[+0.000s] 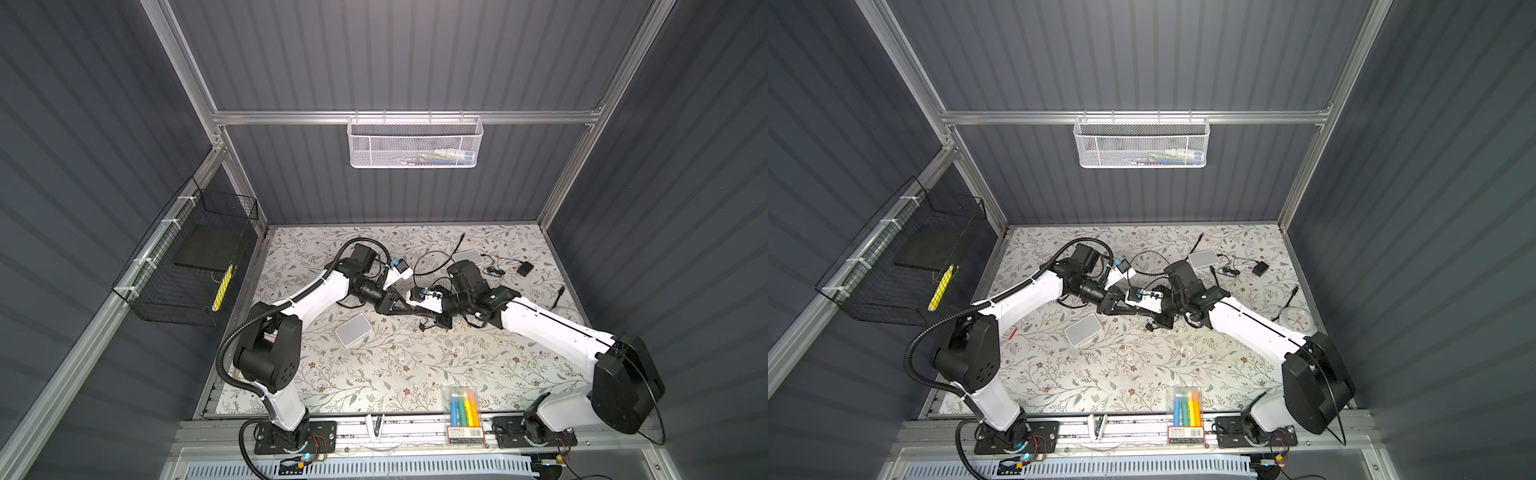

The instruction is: Insert the plug into the switch port

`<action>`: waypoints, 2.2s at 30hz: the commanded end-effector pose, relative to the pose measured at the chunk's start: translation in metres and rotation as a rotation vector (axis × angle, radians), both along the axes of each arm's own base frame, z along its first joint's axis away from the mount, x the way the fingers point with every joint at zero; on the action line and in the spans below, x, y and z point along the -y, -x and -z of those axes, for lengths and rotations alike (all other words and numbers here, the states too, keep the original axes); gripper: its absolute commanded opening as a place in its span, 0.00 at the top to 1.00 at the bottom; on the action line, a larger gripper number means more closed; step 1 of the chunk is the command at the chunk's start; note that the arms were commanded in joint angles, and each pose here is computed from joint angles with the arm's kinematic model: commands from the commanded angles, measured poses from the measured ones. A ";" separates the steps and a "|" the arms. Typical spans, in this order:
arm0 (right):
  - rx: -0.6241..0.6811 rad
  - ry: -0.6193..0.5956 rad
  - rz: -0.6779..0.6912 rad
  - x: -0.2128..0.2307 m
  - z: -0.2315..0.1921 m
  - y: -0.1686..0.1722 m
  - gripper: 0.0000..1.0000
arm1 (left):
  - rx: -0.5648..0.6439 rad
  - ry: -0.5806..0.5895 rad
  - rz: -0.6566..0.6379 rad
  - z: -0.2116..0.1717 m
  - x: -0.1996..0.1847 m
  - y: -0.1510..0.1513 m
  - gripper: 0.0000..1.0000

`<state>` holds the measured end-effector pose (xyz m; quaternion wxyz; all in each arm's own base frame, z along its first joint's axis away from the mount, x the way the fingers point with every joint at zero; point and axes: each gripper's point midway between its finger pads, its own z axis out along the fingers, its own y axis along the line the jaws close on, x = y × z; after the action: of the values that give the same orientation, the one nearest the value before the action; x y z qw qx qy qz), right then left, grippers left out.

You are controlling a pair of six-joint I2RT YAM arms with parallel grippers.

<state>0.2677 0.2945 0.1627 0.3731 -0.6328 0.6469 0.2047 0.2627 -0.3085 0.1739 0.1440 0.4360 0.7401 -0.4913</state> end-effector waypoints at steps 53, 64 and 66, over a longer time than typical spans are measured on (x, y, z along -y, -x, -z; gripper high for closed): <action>0.051 0.012 0.204 0.043 0.025 -0.043 1.00 | 0.350 -0.968 0.121 0.168 -0.161 -0.024 0.25; 0.046 0.030 0.255 0.053 0.026 -0.051 1.00 | 0.501 -0.773 0.290 0.157 -0.106 -0.031 0.43; 0.026 0.050 0.330 0.063 0.026 -0.061 1.00 | 0.539 -0.749 0.345 0.157 -0.093 -0.032 0.40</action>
<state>0.3160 0.2411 0.1340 0.3979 -0.5594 0.7152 0.1315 0.2987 -0.1849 0.0214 0.0624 0.6329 0.7707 -0.0402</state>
